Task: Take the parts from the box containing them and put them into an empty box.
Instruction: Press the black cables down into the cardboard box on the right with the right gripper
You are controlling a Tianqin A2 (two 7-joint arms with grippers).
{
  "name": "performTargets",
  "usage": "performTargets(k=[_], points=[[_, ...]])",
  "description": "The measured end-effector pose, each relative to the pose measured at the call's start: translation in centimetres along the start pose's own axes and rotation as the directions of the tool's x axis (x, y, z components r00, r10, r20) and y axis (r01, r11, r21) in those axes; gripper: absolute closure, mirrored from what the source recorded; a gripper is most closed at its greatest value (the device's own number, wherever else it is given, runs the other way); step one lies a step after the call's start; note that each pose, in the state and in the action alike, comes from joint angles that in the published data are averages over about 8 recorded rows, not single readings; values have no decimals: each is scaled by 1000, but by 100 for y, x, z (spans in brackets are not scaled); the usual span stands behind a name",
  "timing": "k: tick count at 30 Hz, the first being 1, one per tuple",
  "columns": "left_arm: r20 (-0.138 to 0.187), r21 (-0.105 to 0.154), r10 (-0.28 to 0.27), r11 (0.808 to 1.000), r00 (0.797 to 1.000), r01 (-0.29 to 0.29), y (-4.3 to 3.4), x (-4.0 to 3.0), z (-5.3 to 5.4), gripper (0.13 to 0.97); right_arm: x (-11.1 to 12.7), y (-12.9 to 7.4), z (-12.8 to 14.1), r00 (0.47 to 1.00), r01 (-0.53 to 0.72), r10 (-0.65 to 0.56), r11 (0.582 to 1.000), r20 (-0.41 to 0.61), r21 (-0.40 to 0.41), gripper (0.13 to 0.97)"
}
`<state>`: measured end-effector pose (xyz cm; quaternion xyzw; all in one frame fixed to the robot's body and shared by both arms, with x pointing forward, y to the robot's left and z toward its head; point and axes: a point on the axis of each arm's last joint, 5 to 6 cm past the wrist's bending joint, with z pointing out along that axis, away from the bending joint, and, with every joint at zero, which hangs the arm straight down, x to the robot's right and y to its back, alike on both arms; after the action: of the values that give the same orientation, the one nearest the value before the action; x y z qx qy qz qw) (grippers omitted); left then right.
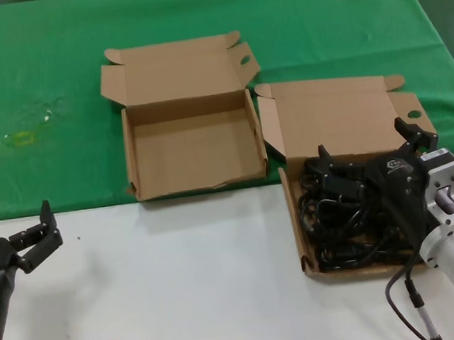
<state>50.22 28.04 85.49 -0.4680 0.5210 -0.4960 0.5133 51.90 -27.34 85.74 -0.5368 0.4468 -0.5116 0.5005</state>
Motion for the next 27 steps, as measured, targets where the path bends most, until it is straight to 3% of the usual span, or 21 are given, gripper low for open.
performTargets(k=[27], points=[[0,0,0,1000,1000,0,0,0,0,132,0,0,0,1000,0,0,1000,0,0,130]])
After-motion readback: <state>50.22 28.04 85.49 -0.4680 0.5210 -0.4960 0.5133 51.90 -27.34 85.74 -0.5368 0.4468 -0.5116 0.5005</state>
